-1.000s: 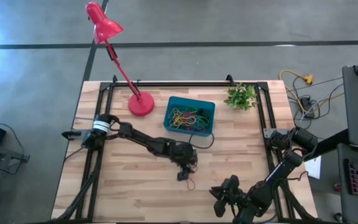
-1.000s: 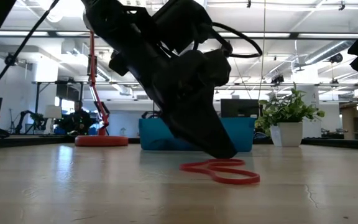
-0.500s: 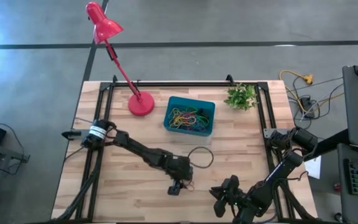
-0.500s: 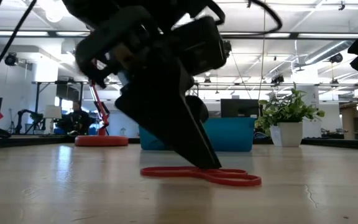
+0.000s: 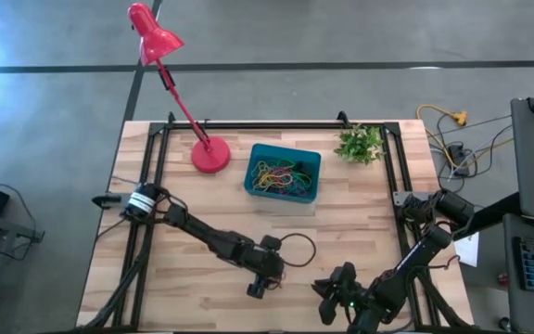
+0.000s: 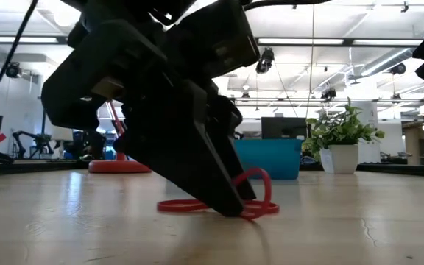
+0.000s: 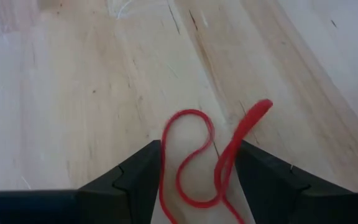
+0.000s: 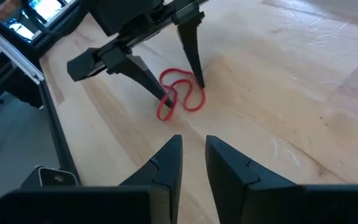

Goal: Pick and place rubber bands into bin
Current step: Put the red rubber band into the blue bin

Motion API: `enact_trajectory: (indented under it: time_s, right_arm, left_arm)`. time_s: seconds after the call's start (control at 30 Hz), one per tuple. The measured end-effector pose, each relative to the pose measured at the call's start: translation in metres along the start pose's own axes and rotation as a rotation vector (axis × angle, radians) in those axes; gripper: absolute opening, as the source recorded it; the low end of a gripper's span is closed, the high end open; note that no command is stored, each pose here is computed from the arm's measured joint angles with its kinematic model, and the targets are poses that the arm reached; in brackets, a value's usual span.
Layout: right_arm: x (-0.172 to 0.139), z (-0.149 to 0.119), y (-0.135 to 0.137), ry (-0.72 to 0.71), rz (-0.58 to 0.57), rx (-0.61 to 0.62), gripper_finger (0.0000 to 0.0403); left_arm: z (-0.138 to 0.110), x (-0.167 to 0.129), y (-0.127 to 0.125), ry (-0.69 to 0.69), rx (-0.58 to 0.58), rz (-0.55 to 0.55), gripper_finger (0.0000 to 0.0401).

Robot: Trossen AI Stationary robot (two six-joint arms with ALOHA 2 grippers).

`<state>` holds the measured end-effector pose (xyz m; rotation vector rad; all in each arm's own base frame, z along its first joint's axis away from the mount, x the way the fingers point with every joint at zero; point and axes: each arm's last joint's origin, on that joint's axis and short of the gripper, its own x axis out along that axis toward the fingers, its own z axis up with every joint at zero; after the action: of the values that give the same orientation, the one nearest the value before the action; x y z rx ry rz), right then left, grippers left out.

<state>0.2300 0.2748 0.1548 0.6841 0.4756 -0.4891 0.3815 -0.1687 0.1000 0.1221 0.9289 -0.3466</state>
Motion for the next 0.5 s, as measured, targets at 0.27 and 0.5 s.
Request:
enact_trajectory:
  time_s: [0.27, 0.5]
  right_arm:
    - [0.0, 0.0, 0.002, 0.002, 0.014, 0.017, 0.0061]
    - [0.0, 0.0, 0.002, 0.004, 0.016, 0.021, 0.0061]
  left_arm:
    - [-0.011, 0.012, 0.0, 0.046, -0.085, 0.023, 0.0173]
    - [-0.013, 0.015, -0.002, 0.056, -0.097, 0.009, 0.0054]
